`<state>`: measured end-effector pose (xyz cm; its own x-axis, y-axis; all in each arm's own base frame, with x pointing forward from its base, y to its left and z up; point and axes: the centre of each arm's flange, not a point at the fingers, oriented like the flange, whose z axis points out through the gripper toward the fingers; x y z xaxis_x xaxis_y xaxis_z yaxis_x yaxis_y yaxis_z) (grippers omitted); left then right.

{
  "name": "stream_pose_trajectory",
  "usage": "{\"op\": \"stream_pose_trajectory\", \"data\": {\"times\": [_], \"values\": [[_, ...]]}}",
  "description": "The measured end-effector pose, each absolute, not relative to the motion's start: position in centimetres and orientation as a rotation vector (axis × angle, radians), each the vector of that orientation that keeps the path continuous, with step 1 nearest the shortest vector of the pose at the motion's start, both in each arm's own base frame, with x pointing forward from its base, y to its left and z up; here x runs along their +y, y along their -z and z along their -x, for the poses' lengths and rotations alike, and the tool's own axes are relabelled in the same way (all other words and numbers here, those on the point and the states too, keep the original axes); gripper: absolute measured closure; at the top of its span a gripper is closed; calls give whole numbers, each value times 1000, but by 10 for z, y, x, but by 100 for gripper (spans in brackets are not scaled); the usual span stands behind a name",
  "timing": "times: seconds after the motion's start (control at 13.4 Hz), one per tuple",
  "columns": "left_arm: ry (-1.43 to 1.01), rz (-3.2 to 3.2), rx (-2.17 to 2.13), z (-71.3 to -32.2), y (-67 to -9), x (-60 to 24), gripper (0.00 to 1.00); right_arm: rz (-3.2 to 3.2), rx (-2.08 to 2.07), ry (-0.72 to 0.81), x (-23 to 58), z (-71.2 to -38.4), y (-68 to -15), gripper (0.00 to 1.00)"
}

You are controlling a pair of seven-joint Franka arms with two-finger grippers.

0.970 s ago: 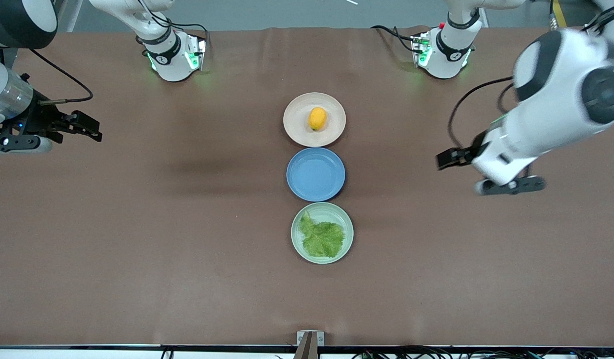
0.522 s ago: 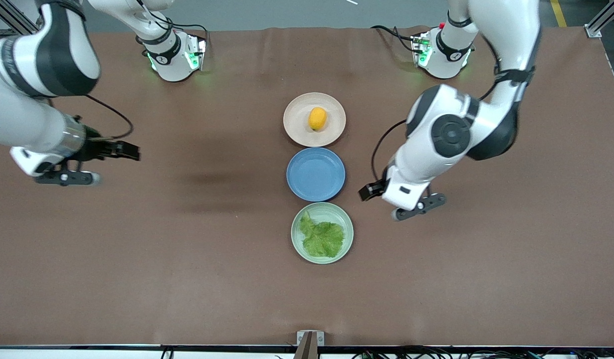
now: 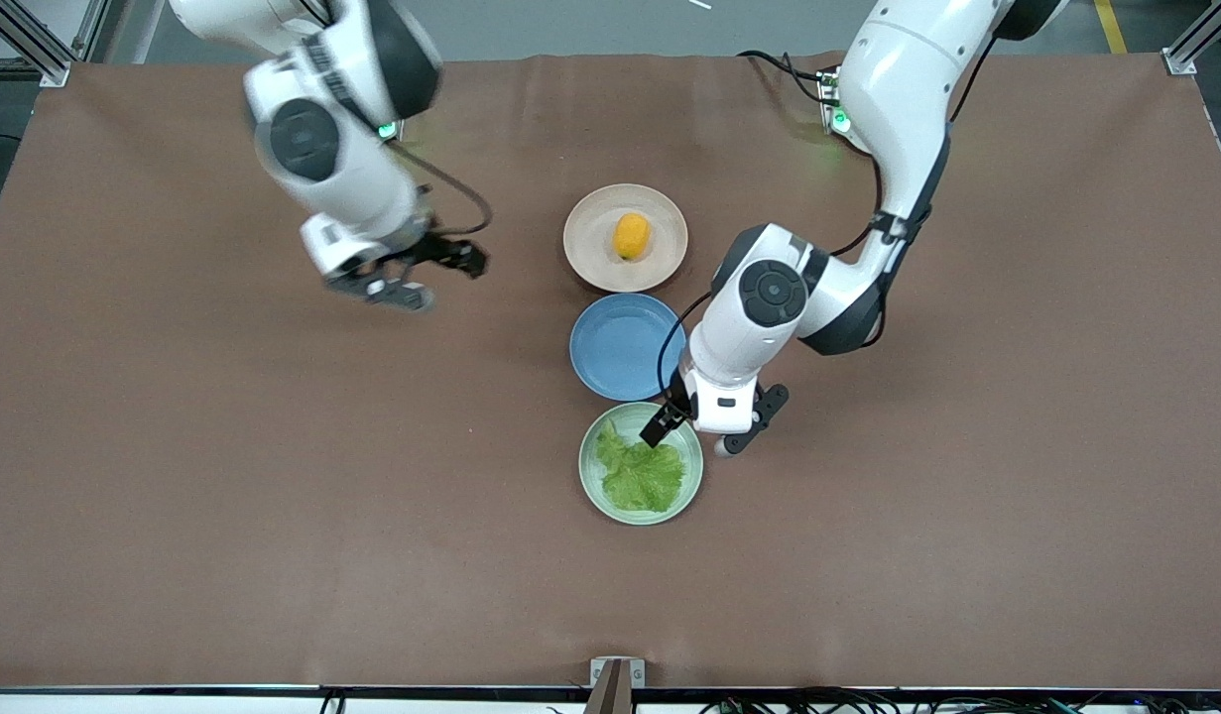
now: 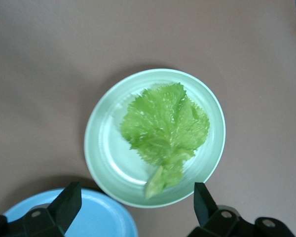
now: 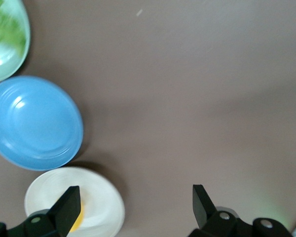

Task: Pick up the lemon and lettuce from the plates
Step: 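Grasp the lettuce with the left gripper while the right gripper grasps the lemon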

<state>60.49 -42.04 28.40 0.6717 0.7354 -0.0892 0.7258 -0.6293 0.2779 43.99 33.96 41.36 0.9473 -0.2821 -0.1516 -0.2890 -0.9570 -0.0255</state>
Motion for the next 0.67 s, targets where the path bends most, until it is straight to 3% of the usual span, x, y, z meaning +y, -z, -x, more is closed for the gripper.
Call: {"op": "stream_pose_trajectory", "data": {"times": [0.22, 0.67], "values": [[-83, -2493, 1262, -612, -261, -427, 0, 3014, 552, -153, 423, -374, -370, 0], [-149, -2374, 1384, -609, -224, -438, 0, 2974, 631, -78, 509, -302, -259, 0]]}}
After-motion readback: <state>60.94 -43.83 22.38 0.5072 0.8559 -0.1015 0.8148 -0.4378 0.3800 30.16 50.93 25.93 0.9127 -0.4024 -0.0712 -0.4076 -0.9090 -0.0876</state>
